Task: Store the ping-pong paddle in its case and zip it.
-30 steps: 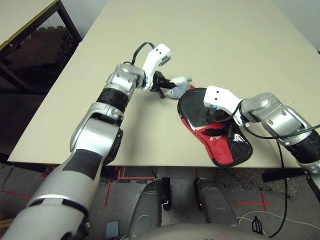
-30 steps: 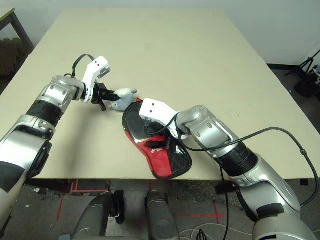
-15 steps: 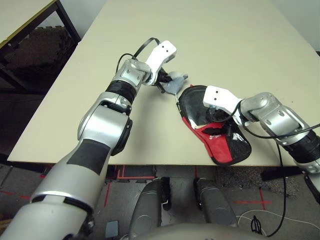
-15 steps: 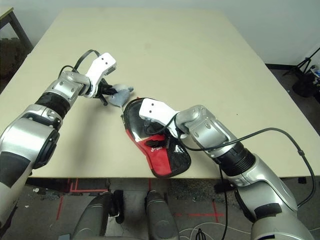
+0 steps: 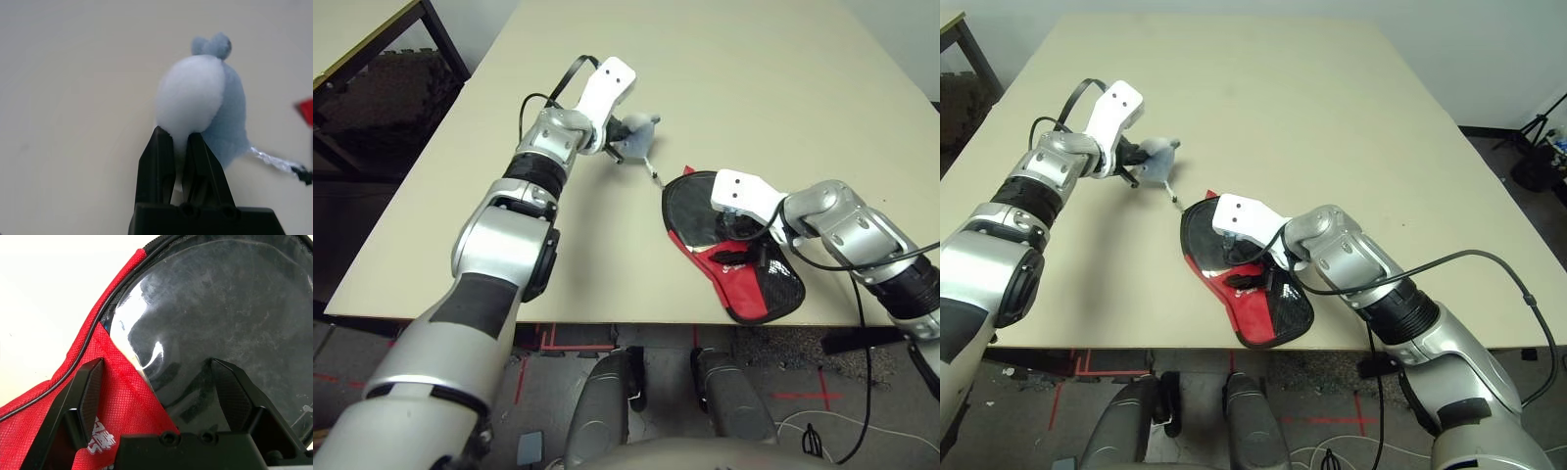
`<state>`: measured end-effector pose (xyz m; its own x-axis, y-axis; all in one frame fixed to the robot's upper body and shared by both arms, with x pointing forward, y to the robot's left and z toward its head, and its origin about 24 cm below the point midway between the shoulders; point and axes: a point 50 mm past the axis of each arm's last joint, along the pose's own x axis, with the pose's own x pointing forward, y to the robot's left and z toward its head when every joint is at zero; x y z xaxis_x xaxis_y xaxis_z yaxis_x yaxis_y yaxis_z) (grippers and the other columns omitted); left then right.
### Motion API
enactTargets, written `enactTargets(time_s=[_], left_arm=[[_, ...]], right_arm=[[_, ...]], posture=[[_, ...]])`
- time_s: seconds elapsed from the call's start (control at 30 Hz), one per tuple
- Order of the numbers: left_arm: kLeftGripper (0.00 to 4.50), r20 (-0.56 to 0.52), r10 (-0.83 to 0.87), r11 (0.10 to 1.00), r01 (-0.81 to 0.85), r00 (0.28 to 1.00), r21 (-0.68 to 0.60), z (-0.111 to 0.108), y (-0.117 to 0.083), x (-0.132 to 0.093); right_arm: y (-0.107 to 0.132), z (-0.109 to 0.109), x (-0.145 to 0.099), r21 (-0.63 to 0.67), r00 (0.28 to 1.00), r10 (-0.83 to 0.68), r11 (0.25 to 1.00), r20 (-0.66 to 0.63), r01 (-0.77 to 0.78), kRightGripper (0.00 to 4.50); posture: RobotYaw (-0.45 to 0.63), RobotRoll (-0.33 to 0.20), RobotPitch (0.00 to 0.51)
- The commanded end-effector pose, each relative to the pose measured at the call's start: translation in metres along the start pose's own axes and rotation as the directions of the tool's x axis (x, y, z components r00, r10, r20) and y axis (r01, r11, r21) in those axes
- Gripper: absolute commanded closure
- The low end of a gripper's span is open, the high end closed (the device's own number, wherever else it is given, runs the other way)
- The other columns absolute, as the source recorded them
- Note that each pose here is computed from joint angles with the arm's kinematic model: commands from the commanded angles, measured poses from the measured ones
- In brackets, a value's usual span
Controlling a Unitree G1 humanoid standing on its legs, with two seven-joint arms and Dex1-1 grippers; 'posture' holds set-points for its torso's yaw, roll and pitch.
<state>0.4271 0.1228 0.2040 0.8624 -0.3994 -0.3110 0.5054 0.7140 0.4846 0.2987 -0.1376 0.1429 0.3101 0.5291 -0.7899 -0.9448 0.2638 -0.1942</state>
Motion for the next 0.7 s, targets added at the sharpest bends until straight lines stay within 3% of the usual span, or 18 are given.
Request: enactTargets(time_s=[0.03, 0.33, 0.5, 0.7], left_arm=[[4.41, 0.11, 0.092, 0.995, -0.095, 0.99, 0.024, 0.023, -0.009, 0.007], [4.41, 0.195, 0.008, 0.992, -0.032, 0.981, 0.12, 0.045, -0.074, 0.03], [4.41, 0.249, -0.091, 0.973, 0.033, 0.964, 0.227, 0.062, -0.109, 0.035], [4.41, 0.286, -0.222, 0.952, 0.144, 0.932, 0.27, 0.073, -0.143, 0.036]], right_arm=[[0.01, -0.028, 0.022, 0.103, 0.992, 0.083, 0.992, -0.099, -0.073, 0.0], [0.01, -0.02, 0.026, 0.107, 0.994, 0.08, 0.992, -0.078, -0.071, 0.0], [0.013, -0.02, 0.025, 0.12, 0.994, 0.077, 0.99, -0.071, -0.069, 0.0], [0.015, -0.021, 0.024, 0.137, 0.995, 0.07, 0.989, -0.066, -0.06, 0.0]], posture=[[-0.15, 0.0, 0.202], [-0.22, 0.0, 0.226], [-0.26, 0.0, 0.234], [-0.27, 0.0, 0.232]])
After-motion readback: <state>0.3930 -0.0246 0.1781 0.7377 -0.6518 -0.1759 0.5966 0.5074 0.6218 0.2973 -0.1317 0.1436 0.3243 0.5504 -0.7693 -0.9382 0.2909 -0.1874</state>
